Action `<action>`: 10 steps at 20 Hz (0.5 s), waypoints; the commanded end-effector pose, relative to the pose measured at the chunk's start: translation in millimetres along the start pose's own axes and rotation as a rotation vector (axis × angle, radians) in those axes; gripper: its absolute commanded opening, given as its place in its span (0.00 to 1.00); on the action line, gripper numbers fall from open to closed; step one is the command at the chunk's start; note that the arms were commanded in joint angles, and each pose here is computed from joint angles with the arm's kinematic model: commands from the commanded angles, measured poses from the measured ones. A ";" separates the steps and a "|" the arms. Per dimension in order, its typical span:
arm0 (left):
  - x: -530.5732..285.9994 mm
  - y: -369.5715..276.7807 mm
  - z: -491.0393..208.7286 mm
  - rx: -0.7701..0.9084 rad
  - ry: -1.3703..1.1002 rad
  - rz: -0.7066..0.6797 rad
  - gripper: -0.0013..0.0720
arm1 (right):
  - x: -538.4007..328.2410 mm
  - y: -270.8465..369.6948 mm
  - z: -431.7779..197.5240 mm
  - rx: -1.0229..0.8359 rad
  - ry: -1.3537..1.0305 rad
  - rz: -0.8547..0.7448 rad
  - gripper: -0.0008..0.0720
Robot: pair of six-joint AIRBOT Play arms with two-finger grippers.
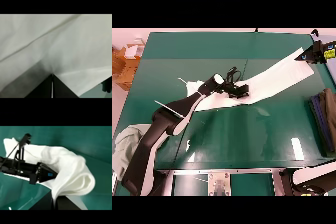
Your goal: Fold the shirts.
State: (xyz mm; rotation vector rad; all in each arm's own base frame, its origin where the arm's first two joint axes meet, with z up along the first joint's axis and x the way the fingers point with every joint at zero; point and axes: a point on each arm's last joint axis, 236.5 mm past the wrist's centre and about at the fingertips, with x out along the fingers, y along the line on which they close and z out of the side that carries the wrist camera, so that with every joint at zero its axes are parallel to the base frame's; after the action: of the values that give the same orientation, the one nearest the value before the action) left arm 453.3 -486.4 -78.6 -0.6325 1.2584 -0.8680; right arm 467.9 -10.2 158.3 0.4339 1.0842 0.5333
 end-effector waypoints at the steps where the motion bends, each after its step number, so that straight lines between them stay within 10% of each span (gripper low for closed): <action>1: 0.9 -15.5 -11.5 -0.057 0.050 -0.079 0.05 | 5.6 15.1 -8.4 0.004 0.039 0.018 0.03; 10: -280.4 -57.0 67.3 0.075 -0.043 -0.146 0.05 | 70.5 138.6 -7.9 -0.073 0.082 0.195 0.03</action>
State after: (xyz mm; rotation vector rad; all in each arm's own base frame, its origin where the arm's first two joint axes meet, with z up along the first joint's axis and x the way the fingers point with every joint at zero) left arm 486.8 -363.3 72.8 -0.7171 1.1997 -1.0056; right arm 459.8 90.4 176.8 0.4420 1.1102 0.7079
